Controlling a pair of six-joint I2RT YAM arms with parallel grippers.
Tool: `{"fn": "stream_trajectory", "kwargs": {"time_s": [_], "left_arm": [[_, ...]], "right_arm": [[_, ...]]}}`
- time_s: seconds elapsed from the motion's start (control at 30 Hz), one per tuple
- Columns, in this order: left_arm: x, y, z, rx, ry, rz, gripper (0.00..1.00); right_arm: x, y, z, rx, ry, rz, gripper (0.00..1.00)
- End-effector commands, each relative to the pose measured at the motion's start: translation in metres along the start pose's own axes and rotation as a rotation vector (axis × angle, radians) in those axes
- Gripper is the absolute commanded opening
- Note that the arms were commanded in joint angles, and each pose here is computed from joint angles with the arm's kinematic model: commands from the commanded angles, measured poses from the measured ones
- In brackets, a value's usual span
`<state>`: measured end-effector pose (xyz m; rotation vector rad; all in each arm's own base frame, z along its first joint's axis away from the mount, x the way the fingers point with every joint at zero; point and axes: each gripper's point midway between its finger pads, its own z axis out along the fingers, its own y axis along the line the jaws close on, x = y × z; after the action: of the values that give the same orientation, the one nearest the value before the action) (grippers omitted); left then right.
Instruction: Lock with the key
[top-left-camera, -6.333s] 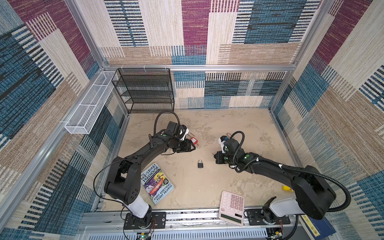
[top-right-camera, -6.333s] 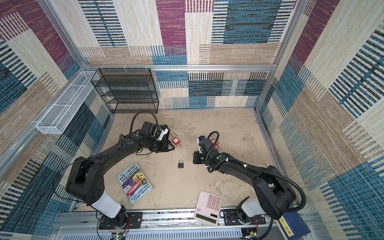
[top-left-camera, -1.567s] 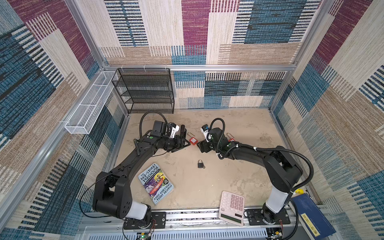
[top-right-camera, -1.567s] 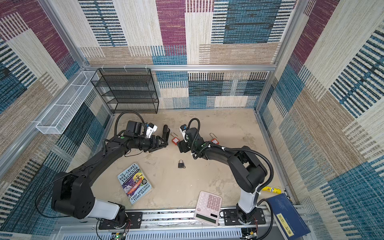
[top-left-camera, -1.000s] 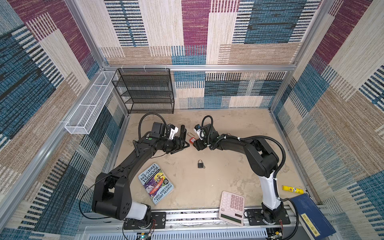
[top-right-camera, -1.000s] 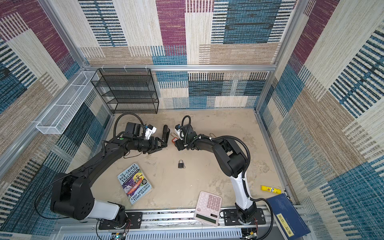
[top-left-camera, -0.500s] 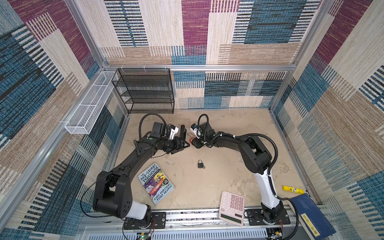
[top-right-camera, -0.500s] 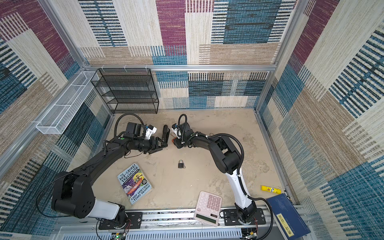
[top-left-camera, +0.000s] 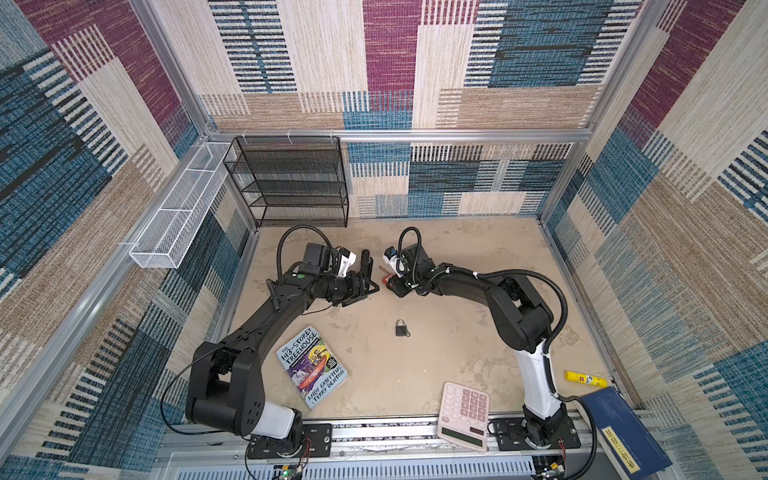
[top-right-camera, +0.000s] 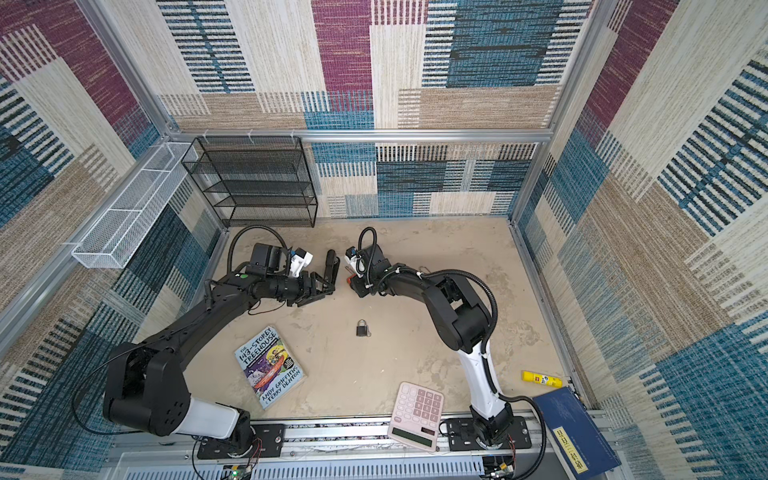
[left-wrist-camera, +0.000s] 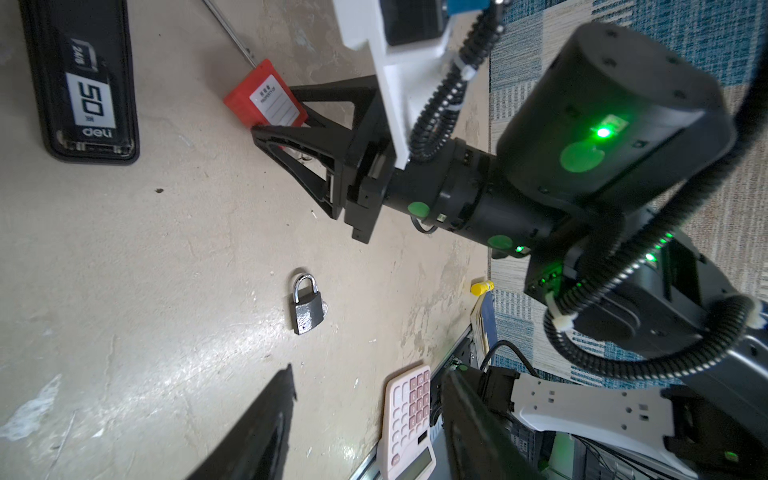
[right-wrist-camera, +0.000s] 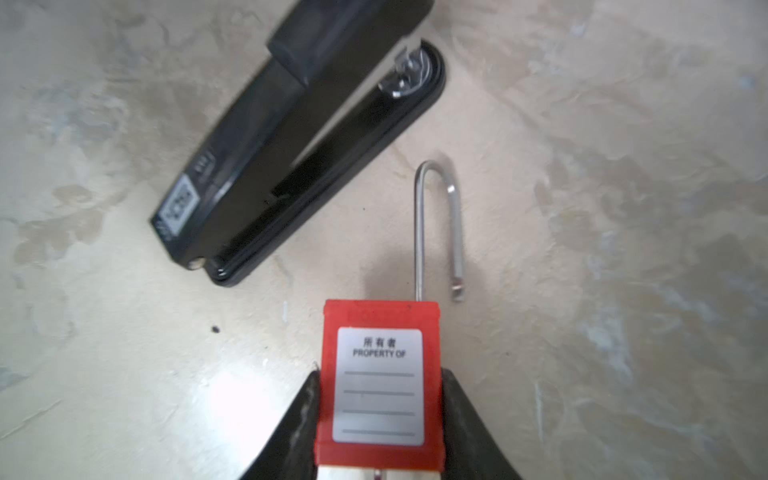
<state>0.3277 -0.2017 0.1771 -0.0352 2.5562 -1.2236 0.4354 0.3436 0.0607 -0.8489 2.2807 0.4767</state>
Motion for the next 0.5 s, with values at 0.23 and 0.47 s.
{"fn": "stream_trajectory", "kwargs": {"time_s": [0.23,0.47], "left_arm": [[-0.024,-0.021,0.014,0.086,-0.071,-0.028,0.57],[-0.025,-0.034,0.032,0.114,-0.043,-0.017,0.56]], "right_arm": [[-0.027,0.015,-0.077,-0.165,-0.144,0.000,0.32],[-0.028,0.034,-0.118,-0.245,-0.203,-0.029,0.33]]}}
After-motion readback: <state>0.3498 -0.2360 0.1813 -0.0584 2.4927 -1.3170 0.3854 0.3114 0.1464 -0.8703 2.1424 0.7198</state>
